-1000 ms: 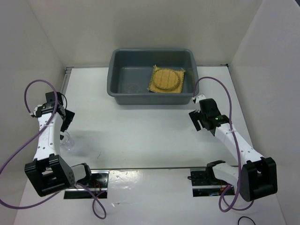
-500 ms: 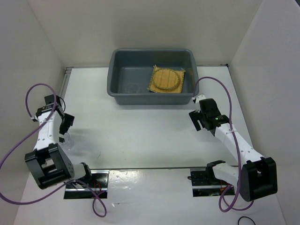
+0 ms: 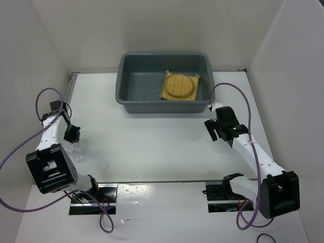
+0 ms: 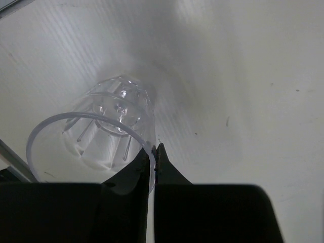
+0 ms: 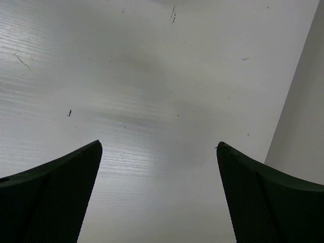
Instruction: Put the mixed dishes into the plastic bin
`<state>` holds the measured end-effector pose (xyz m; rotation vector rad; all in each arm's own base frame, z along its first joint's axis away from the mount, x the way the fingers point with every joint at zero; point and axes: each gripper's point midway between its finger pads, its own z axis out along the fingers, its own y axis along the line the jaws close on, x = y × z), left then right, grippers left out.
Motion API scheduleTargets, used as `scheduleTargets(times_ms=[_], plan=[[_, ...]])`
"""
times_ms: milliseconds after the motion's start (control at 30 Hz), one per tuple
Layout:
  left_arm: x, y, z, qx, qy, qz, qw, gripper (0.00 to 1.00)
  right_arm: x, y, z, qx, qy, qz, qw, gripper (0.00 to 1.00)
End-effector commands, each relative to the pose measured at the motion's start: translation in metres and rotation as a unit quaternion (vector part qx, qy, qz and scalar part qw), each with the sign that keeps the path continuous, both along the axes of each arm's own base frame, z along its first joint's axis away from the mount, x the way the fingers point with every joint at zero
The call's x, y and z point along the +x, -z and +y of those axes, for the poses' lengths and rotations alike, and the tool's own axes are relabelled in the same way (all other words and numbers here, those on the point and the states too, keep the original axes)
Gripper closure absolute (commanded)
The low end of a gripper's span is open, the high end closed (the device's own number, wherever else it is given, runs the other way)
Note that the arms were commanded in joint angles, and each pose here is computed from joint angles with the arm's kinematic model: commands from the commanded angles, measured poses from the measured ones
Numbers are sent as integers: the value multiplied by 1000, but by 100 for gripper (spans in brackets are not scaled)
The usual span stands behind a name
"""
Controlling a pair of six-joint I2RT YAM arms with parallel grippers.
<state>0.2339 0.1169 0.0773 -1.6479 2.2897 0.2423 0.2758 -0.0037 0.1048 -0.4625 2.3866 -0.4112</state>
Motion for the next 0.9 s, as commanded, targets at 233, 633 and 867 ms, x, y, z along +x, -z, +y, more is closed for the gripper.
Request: scheduleTargets(times_ms=[233, 633, 867], plan=[[136, -152, -3, -20, 94, -298, 950, 100, 6, -12, 1, 3, 7, -36, 999, 2], [286, -235, -142, -112, 453, -428, 774, 100, 8, -20, 1, 7, 7, -54, 998, 2], [348, -207, -212, -9, 509, -337, 792, 100, 7, -25, -2, 9, 12, -64, 998, 2]])
